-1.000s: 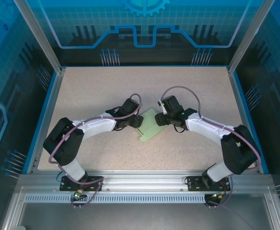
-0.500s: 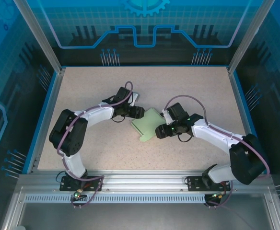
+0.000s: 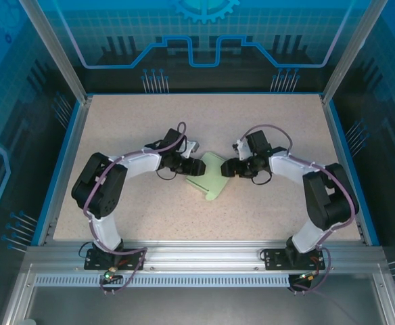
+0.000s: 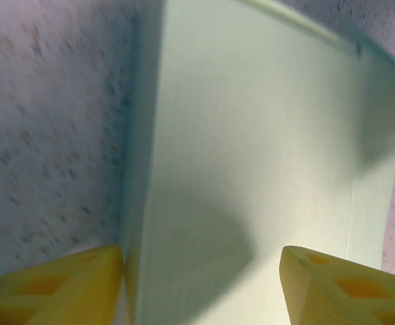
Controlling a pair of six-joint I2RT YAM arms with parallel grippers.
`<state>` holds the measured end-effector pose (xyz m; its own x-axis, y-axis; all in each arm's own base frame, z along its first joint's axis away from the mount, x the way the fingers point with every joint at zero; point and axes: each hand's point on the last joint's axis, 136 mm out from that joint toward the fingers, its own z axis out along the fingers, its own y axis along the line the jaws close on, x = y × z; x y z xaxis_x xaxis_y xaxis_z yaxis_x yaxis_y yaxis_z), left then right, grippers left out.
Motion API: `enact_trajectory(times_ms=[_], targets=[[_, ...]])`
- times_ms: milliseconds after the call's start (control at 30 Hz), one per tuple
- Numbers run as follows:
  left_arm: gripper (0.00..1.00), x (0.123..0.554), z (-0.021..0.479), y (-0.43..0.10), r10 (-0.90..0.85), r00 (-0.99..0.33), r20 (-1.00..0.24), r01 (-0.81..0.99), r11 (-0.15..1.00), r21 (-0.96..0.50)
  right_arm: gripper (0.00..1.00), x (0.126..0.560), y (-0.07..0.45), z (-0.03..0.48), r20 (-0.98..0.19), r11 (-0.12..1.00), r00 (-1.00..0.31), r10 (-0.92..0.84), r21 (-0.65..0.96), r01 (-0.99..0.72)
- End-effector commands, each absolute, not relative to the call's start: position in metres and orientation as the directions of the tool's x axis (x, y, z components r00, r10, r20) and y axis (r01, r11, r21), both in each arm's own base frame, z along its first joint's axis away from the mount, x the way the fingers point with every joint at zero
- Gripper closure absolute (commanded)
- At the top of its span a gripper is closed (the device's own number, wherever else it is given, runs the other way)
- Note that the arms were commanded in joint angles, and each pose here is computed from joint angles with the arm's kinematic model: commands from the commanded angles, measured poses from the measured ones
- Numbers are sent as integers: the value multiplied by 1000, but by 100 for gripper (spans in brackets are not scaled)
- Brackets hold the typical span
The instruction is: Fold the paper box
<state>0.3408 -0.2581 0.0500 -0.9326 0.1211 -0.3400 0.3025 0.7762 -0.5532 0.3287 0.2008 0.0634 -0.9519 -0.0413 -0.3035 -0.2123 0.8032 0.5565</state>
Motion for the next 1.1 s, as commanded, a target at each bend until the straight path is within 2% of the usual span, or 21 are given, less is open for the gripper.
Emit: enact_trajectory(times_ms=[0, 100, 167, 267, 467, 600, 867, 1067], targets=[[36, 327, 70, -273, 90, -940, -328, 297, 688, -662, 35, 357, 198, 74, -333, 772, -943, -18, 594, -225], [34, 324, 71, -275, 86, -941, -327, 294, 681, -670, 35, 366, 193, 73, -337, 782, -941, -7, 584, -215], [32, 330, 67, -267, 74, -937, -343, 287, 722, -630, 35, 363, 191, 72, -336, 789, -942, -10, 576, -214], [31, 340, 65, -254, 40, -929, -368, 260, 778, -572, 33, 351, 186, 70, -336, 801, -942, -14, 559, -212], [33, 351, 66, -254, 6, -925, -380, 242, 780, -577, 33, 316, 197, 61, -309, 790, -950, -45, 571, -224], [39, 352, 62, -259, 9, -935, -353, 233, 768, -596, 34, 304, 206, 51, -288, 767, -957, -44, 604, -216], [50, 347, 52, -257, 7, -944, -331, 215, 773, -597, 37, 308, 226, 50, -275, 688, -961, -7, 696, -204], [57, 342, 43, -256, 0, -950, -311, 198, 771, -605, 39, 311, 234, 45, -268, 677, -963, 2, 710, -196]])
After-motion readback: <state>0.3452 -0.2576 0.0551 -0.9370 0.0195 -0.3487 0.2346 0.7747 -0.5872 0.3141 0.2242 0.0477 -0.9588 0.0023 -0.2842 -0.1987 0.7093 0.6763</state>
